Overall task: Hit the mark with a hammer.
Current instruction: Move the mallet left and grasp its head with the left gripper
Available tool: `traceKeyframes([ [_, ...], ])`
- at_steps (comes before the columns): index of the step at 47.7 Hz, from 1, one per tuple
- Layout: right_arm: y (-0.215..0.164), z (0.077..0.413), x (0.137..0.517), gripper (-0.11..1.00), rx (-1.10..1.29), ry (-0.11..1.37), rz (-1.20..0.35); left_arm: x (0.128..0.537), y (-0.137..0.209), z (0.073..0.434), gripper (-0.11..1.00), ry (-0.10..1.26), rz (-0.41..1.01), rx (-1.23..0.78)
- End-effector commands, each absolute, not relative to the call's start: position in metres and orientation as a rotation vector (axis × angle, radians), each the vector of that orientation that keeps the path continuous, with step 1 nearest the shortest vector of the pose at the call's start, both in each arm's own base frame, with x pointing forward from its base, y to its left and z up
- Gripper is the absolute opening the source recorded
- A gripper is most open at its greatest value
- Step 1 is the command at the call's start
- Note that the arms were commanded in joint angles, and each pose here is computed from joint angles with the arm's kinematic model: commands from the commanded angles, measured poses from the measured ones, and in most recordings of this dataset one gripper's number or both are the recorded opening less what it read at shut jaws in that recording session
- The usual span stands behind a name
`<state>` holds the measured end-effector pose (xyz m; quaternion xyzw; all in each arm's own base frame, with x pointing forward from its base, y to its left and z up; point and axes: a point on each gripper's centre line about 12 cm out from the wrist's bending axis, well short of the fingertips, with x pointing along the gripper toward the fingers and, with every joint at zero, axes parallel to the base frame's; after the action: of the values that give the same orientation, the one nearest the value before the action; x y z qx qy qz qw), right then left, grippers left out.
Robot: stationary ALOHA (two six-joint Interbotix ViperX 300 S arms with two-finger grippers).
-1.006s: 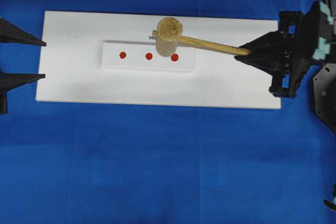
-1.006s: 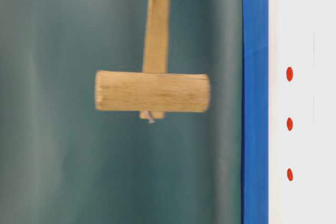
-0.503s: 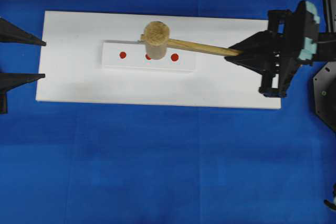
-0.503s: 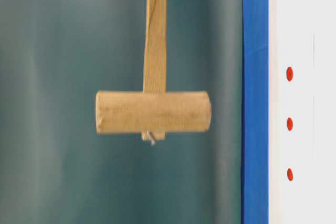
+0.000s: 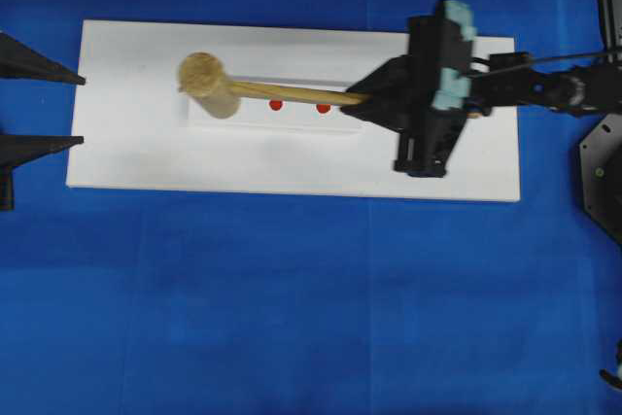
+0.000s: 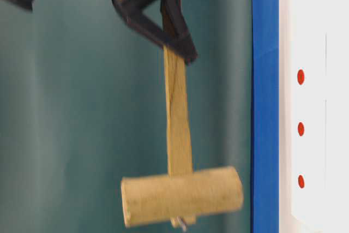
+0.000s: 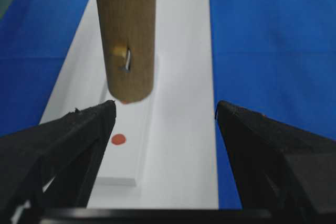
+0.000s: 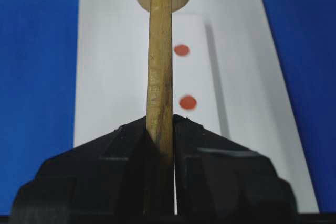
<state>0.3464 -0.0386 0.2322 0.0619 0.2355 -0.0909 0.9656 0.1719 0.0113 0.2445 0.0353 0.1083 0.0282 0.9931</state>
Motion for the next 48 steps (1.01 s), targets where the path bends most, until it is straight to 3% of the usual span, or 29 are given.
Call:
traceKeyframes([
  [1, -0.039, 0.25, 0.362, 0.03, 0.114, 0.432, -0.17, 0.174, 0.012, 0.251, 0.75, 0.2, 0.062, 0.071],
  [21, -0.037, 0.251, 0.376, 0.03, 0.106, 0.437, -0.142, 0.18, 0.019, 0.25, 0.75, 0.177, 0.101, 0.069],
  [37, -0.038, 0.251, 0.376, 0.03, 0.103, 0.436, -0.147, 0.217, 0.024, 0.244, 0.78, 0.161, 0.105, 0.072],
  [48, -0.038, 0.251, 0.376, 0.03, 0.101, 0.436, -0.145, 0.253, 0.029, 0.237, 0.87, 0.182, 0.107, 0.069],
])
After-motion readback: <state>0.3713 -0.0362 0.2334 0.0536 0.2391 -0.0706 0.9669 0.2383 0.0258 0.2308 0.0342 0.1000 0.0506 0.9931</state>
